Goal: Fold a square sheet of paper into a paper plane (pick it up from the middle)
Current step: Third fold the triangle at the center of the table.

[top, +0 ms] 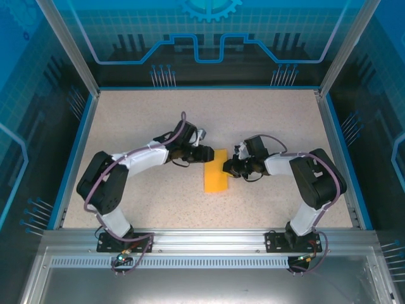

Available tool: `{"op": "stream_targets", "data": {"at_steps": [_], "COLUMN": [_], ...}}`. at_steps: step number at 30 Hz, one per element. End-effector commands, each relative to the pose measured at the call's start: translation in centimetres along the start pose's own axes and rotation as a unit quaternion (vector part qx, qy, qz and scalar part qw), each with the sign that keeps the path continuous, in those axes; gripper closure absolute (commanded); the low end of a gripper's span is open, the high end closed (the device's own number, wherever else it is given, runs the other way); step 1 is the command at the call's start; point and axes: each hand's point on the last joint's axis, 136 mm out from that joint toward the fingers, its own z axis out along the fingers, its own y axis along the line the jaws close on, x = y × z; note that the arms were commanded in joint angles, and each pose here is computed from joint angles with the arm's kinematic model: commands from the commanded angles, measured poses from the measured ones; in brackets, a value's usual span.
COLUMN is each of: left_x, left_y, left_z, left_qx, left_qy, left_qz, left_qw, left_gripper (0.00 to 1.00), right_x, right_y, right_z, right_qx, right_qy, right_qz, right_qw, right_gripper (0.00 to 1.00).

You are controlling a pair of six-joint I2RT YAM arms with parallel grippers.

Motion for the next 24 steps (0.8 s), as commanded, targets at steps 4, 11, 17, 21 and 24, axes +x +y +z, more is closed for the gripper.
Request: {"op": "stream_targets", "data": {"at_steps": [4, 11, 17, 21, 24], "left_x": [5.7, 9.1, 10.3, 10.0, 9.6], "left_y": [-1.7, -5.5, -6.1, -5.5, -5.1], "left_z": [-0.2, 0.6, 1.9, 2.6, 3.0], "left_qx": [-0.073, -0.099, -0.153, -0.199, -0.219], "left_qy": [0.013, -0.001, -0.008, -0.020, -0.027], "left_qz": [0.133, 0.237, 0.291, 0.301, 0.301], "left_qw": [0.988, 0.966, 0.944, 0.933, 0.928], "left_gripper": [0.43, 0.39, 0.35, 0.35, 0.36], "right_x": [-0.8, -0.9, -0.9, -0.9, -0.8], "right_y": [0.8, 0.9, 0.8, 0.9, 0.9], "right_z": [-1.0, -0.6, -0.6, -0.5, -0.5], "right_qx": [-0.011, -0.017, -0.015, -0.016, -0.017], "right_qy": [-0.023, -0.015, -0.014, -0.012, -0.010], "right_qz": [0.015, 0.017, 0.016, 0.016, 0.015], "right_qw": [1.000, 1.000, 1.000, 1.000, 1.000], "right_gripper": [0.88, 0.88, 0.88, 0.88, 0.88]}}
